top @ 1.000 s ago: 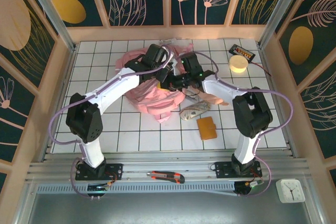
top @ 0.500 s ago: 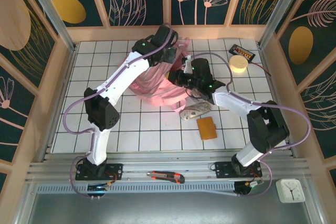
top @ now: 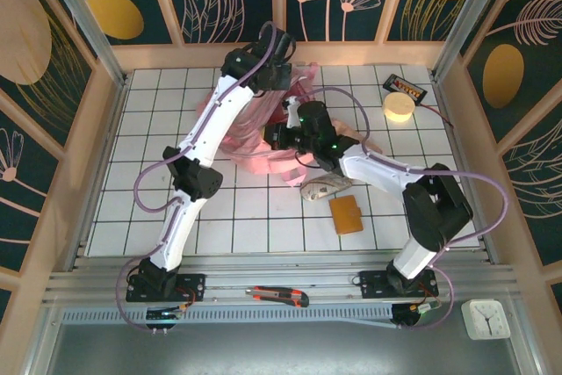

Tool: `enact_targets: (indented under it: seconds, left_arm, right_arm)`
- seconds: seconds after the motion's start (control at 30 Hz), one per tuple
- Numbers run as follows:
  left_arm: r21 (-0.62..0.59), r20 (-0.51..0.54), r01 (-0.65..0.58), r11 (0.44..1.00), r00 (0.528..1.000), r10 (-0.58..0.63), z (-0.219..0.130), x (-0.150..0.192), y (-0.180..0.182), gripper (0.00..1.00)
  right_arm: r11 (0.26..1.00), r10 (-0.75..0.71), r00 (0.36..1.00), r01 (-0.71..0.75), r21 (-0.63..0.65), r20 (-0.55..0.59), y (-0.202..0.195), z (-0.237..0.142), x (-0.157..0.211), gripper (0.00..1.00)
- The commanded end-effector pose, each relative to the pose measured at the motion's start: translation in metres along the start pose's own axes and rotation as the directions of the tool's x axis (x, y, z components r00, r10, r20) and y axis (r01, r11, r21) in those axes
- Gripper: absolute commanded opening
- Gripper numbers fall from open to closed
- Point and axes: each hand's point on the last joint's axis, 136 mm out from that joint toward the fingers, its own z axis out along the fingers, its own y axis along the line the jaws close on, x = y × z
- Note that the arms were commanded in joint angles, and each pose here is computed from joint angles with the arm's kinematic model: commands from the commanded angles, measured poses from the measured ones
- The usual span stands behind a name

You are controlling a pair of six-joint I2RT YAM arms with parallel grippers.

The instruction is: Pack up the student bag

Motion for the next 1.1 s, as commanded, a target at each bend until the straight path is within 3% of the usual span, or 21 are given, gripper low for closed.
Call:
enact_targets:
  seconds: [0.0,0.13,0.37,0.47,0.6,0.7,0.87,1.0,1.07]
  left_arm:
    - [0.074,0.307,0.124,0.990,0.941,-0.141,-0.030,-0.082,0.001,0.00]
    - [0.051,0.289,0.104,0.993,0.951,-0.114,-0.024,-0.076,0.003,0.00]
    - [0.030,0.257,0.072,0.997,0.963,-0.077,-0.020,-0.068,0.006,0.00]
    - [0.029,0.248,0.058,0.998,0.967,-0.064,-0.020,-0.066,0.005,0.00]
    - [0.033,0.233,0.049,0.998,0.971,-0.055,-0.023,-0.062,0.005,0.00]
    - [0.034,0.230,0.029,0.999,0.972,-0.036,-0.028,-0.062,0.005,0.00]
    - [0.014,0.191,-0.040,0.999,0.981,0.037,-0.034,-0.053,0.009,0.00]
    - [0.000,0.157,-0.092,0.996,0.983,0.091,-0.036,-0.045,0.012,0.00]
    - [0.005,0.150,-0.109,0.994,0.983,0.107,-0.037,-0.043,0.011,0.00]
  right_arm:
    - [0.989,-0.088,0.977,0.062,-0.137,-0.196,0.028,0.024,0.066,0.00]
    - [0.949,-0.298,0.942,0.274,-0.157,-0.155,0.037,0.048,0.084,0.00]
    - [0.729,-0.682,0.726,0.665,-0.159,-0.090,0.061,0.085,0.116,0.00]
    - [0.663,-0.744,0.666,0.725,-0.187,-0.056,0.067,0.098,0.127,0.00]
    - [0.618,-0.773,0.634,0.742,-0.260,-0.025,0.076,0.122,0.137,0.00]
    - [0.650,-0.746,0.665,0.714,-0.260,-0.039,0.078,0.130,0.130,0.19]
    - [0.742,-0.631,0.776,0.609,-0.280,0.016,0.091,0.064,0.098,0.61]
    - [0.840,-0.486,0.874,0.468,-0.275,0.007,0.091,0.008,0.077,0.63]
    - [0.913,-0.333,0.943,0.326,-0.244,0.012,0.076,-0.016,0.055,0.63]
